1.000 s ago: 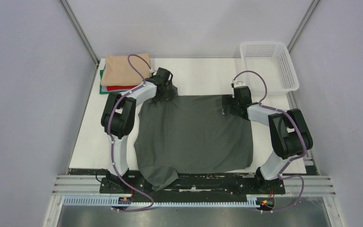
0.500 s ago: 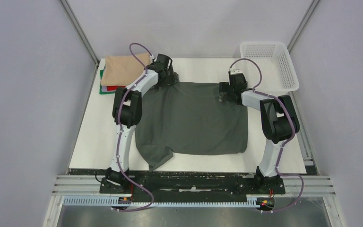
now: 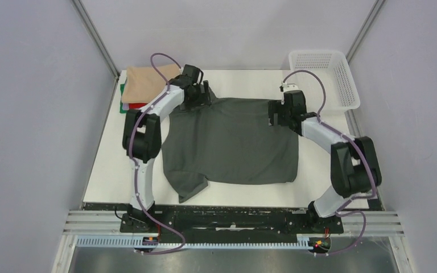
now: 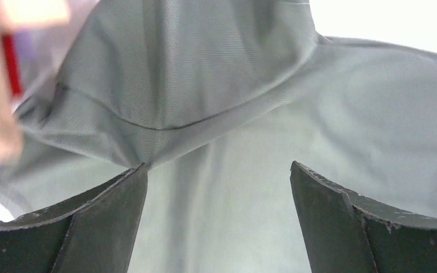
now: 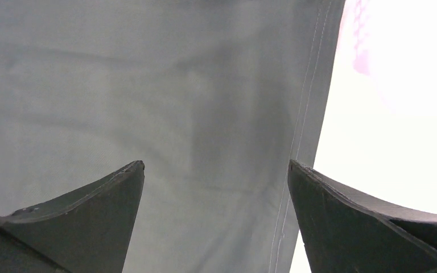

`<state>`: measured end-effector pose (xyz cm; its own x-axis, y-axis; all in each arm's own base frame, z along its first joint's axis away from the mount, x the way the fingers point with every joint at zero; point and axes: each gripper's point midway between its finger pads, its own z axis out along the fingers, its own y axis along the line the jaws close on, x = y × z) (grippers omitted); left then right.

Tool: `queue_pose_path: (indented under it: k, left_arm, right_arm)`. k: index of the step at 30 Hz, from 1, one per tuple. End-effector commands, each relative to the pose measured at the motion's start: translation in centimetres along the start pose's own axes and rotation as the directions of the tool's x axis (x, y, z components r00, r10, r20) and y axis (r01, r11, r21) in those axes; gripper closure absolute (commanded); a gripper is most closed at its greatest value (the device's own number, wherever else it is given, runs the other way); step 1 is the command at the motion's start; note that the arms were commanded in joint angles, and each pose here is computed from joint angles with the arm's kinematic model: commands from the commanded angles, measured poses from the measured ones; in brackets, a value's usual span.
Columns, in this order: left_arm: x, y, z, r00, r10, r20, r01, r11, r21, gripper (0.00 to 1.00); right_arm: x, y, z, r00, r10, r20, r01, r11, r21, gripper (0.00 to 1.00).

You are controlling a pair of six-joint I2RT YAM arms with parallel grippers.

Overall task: Fold and stack the t-shirts
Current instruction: Flatten out the tshirt

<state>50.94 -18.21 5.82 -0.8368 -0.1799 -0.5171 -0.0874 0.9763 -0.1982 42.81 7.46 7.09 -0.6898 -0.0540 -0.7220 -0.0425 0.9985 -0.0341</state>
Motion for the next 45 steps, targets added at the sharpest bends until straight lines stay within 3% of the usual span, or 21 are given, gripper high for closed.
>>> queue_pose_path:
  k: [1,6,11,20,27,32,41,45]
  left_arm:
    - [-1.8,-2.3,-10.2,0.987,0.019,0.158,-0.036,0.994,0.104,0.00]
    - [4.5,0.4,-14.6,0.984,-0.071,0.164,0.054,0.993,0.103,0.00]
    - [12.1,2.7,-15.6,0.985,-0.131,0.115,0.118,0.987,0.109,0.00]
    - [14.7,4.9,-17.2,0.975,-0.160,0.154,0.144,0.984,0.110,0.00]
    - [16.0,4.4,-14.9,0.972,-0.197,0.131,0.177,0.973,0.147,0.00]
    - [16.4,4.2,-13.6,0.975,-0.195,0.102,0.180,0.974,0.139,0.00]
    - [17.0,4.1,-12.0,0.979,-0.192,0.072,0.182,0.975,0.126,0.00]
    - [17.0,4.5,-11.7,0.978,-0.194,0.080,0.185,0.977,0.104,0.00]
  right_arm:
    - [1.0,0.9,-4.6,0.999,0.032,0.037,-0.030,0.998,-0.064,0.02]
    - [6.4,1.3,-9.1,0.983,0.180,0.035,-0.174,0.976,-0.133,0.02]
    - [10.7,0.8,-12.9,0.961,0.273,0.046,-0.262,0.950,-0.169,0.02]
    - [18.2,-3.2,-16.1,0.931,0.354,-0.092,-0.348,0.935,0.073,0.02]
    - [20.4,-3.9,-16.9,0.897,0.420,-0.136,-0.400,0.904,0.153,0.17]
    - [21.3,-2.7,-16.7,0.897,0.394,-0.199,-0.382,0.919,0.097,0.39]
    - [22.0,0.7,-14.7,0.903,0.332,-0.274,-0.367,0.926,-0.085,0.52]
    - [22.2,0.6,-14.5,0.895,0.336,-0.292,-0.370,0.927,-0.066,0.67]
